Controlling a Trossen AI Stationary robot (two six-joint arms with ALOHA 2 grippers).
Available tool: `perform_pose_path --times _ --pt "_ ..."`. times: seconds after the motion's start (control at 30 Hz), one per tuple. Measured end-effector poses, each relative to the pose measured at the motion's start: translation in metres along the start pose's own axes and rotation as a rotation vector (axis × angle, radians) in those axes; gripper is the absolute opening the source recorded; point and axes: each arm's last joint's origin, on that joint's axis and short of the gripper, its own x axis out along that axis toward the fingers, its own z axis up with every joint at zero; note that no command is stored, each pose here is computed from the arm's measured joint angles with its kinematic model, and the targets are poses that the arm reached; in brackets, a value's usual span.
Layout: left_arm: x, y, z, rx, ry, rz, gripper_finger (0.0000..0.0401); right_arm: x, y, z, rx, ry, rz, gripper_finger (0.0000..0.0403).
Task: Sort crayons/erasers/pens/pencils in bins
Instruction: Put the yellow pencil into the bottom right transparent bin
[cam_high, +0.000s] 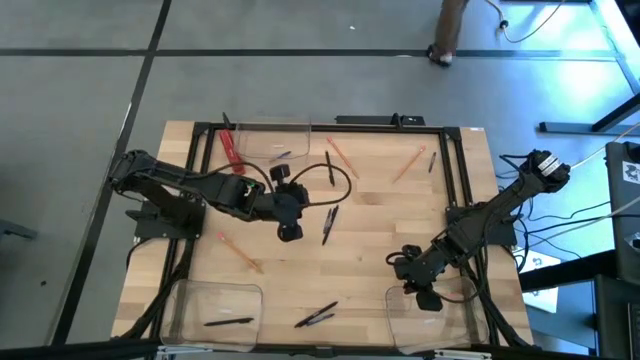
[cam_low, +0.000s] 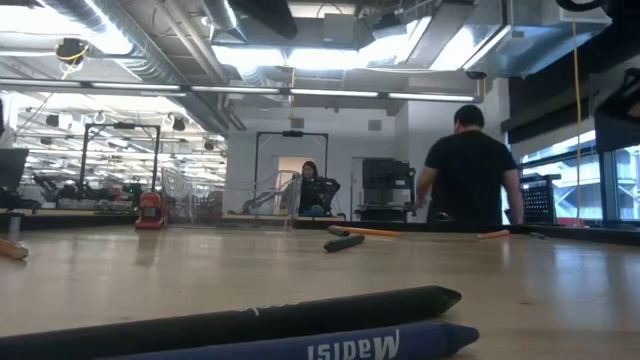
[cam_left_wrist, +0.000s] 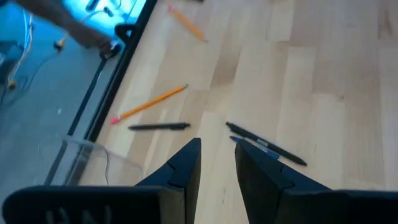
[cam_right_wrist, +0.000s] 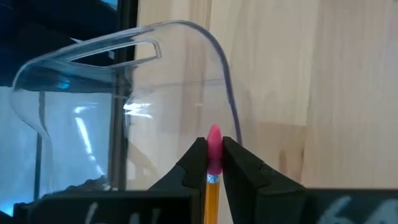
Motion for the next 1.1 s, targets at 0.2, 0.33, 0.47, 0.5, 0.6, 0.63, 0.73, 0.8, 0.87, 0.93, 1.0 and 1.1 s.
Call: perform_pose_path --times 0.2,0.33,0.47,0.5,0.6,0.63,0.73,0.8,0.87,0.93,1.0,1.1 --pt "0.000 0.000 0.006 0.042 -0.052 -0.010 0.0092 0.000 -0.001 0.001 -0.037 -0.023 -0.026 0.0041" --pt "0.000 -0.001 0.006 0.044 -0.051 -0.040 0.0092 0.000 -0.001 0.001 -0.038 -0.030 -0.042 0.0042" --pt "0.002 0.000 0.006 0.074 -0.042 -0.119 0.0092 0.000 -0.002 0.001 -0.015 -0.037 -0.053 0.0053" --pt "0.003 0.001 0.007 0.078 -0.039 -0.144 0.0092 0.000 -0.002 0.001 -0.014 -0.037 -0.053 0.0058" --pt "0.006 0.004 0.007 0.071 -0.027 -0.215 0.0092 0.000 -0.002 0.001 -0.014 -0.037 -0.053 0.0072" --pt "0.007 0.005 0.007 0.068 -0.024 -0.237 0.0092 0.000 -0.002 0.001 -0.014 -0.037 -0.052 0.0074" --pt "0.008 0.006 0.007 0.063 -0.018 -0.280 0.0092 0.000 -0.002 0.001 -0.013 -0.037 -0.052 0.0077" --pt "0.008 0.006 0.007 0.062 -0.019 -0.292 0.0092 0.000 -0.002 0.001 -0.011 -0.038 -0.052 0.0078" --pt "0.008 0.006 0.008 0.061 -0.021 -0.296 0.0092 0.000 -0.001 0.002 -0.011 -0.042 -0.048 0.0078" --pt "0.008 0.006 0.008 0.061 -0.021 -0.297 0.0092 0.000 0.000 0.002 -0.013 -0.044 -0.032 0.0078" --pt "0.008 0.006 0.008 0.060 -0.021 -0.297 0.0092 -0.002 0.003 0.005 -0.003 -0.048 -0.016 0.0078" --pt "0.007 0.006 0.008 0.059 -0.024 -0.298 0.0092 -0.010 0.012 0.014 -0.002 -0.067 0.031 0.0078"
